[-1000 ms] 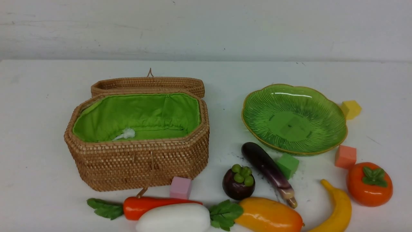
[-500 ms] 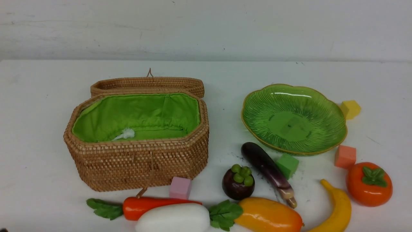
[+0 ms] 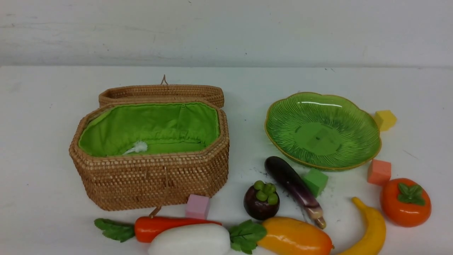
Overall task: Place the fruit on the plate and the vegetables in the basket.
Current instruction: Take a daikon with your left arm and place it on the basket on the left.
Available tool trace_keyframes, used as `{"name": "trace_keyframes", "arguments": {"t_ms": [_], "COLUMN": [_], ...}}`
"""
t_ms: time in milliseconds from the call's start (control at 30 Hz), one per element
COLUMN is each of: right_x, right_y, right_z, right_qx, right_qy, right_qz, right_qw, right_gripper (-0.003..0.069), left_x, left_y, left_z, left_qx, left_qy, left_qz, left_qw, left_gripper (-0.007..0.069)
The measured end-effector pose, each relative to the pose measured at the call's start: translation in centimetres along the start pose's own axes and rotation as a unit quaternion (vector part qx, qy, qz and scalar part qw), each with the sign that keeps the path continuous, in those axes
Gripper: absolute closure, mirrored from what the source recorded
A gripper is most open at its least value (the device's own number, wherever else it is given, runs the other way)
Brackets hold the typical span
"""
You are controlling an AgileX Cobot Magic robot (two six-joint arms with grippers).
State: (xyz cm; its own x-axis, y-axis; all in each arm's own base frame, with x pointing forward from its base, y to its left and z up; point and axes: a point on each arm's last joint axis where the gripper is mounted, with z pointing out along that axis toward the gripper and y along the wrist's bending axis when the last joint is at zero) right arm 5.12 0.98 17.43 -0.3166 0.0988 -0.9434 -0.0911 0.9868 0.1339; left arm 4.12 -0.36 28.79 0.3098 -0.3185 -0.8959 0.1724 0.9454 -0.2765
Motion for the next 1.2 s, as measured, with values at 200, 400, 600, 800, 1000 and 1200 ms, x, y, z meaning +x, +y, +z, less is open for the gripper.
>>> {"name": "trace_keyframes", "arguments": {"t_ms": [200,400,600,800,1000,1200], "right_x": [0.0,0.0,0.0,0.0,0.0,0.0], "right_y": [0.0,0.0,0.0,0.0,0.0,0.0], "right_z": [0.0,0.0,0.0,0.0,0.0,0.0], "right_qx": [0.000,0.000,0.000,0.000,0.000,0.000], "right_qy": [0.000,0.000,0.000,0.000,0.000,0.000], "right_qz": [0.000,0.000,0.000,0.000,0.000,0.000], "right_qw": [1.000,1.000,1.000,1.000,1.000,1.000], "right_gripper": [0.0416,0.0416,0.0416,0.0416,0.0416,0.0416], "left_x": [-3.0,1.2,4.7,6.2,7.4,10.7], "left_y": [-0.5,1.2,1.1,-1.3,-4.2,-10.0], "left_z": [3.9,7.1,9.5,13.3,16.5,17.6], "left_qx": [-0.077,-0.167,-0.156,0.035,0.196,0.303], "left_qy": [0.166,0.403,0.538,0.649,0.682,0.692], "left_qz": [-0.008,0.001,-0.033,-0.024,0.012,0.216], "left_qw": [0.983,0.900,0.828,0.759,0.705,0.618], "left_gripper": [0.0386,0.0386,0.0386,0.0386,0.0350,0.0214]}}
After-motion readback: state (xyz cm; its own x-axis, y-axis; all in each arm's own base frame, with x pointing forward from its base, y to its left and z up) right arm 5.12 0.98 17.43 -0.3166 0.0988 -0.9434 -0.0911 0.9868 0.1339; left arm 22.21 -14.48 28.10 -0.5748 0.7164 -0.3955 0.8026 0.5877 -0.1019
